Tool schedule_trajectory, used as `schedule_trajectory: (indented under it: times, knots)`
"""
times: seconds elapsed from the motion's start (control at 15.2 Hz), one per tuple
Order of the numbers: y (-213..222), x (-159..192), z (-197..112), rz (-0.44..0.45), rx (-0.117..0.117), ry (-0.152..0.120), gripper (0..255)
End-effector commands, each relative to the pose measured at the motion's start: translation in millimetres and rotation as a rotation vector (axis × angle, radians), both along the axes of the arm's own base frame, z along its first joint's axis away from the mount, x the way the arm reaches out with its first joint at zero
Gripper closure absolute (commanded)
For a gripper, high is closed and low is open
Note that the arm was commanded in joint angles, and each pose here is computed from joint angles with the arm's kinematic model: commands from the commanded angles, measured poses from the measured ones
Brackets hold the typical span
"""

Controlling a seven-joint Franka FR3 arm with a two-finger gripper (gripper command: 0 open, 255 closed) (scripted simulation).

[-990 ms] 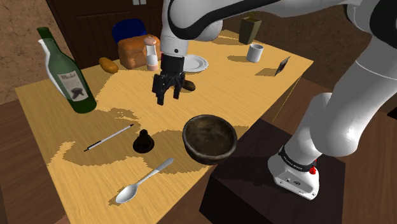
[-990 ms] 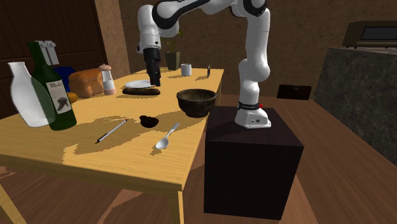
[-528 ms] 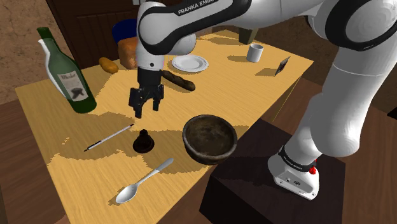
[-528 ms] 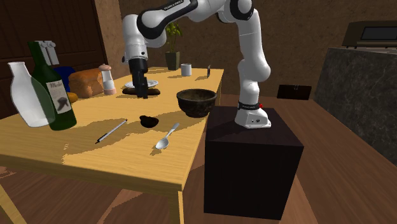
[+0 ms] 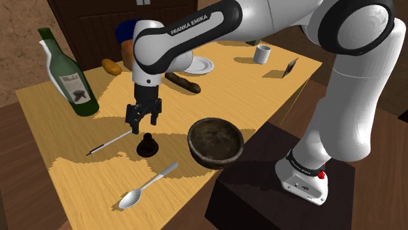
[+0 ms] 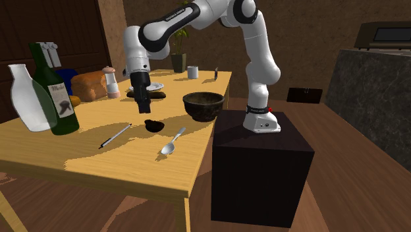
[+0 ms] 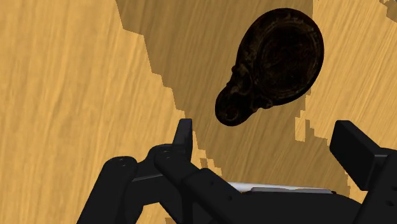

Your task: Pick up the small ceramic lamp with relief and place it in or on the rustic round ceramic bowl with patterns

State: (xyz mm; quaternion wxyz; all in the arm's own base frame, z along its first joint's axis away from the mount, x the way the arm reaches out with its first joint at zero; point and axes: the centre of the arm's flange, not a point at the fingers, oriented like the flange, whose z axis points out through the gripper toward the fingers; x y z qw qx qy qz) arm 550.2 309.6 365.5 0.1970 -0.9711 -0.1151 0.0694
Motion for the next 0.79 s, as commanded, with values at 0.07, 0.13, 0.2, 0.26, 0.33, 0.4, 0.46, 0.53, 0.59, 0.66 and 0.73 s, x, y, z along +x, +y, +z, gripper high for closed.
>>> schedule_trajectory:
  times: [0.07, 0.13, 0.2, 0.26, 0.33, 0.4, 0.46, 0.53, 0.59, 0.66, 0.73]
  knots:
    - [3.5, -1.1, -7.3, 0.000, 0.000, 0.000, 0]
    - [3.5, -1.1, -7.3, 0.000, 0.000, 0.000, 0]
    - [3.5, -1.1, -7.3, 0.000, 0.000, 0.000, 0]
    - [3.5, -1.1, -7.3, 0.000, 0.000, 0.000, 0]
    - [3.5, -1.1, -7.3, 0.000, 0.000, 0.000, 0]
    - [3.5, -1.1, -7.3, 0.000, 0.000, 0.000, 0]
    - [3.5, -1.1, -7.2, 0.000, 0.000, 0.000, 0]
    - [3.5, -1.1, -7.2, 0.000, 0.000, 0.000, 255]
    - [3.5, -1.1, -7.2, 0.000, 0.000, 0.000, 255]
    - [3.5, -1.1, -7.2, 0.000, 0.000, 0.000, 255]
    - [3.5, -1.1, -7.2, 0.000, 0.000, 0.000, 255]
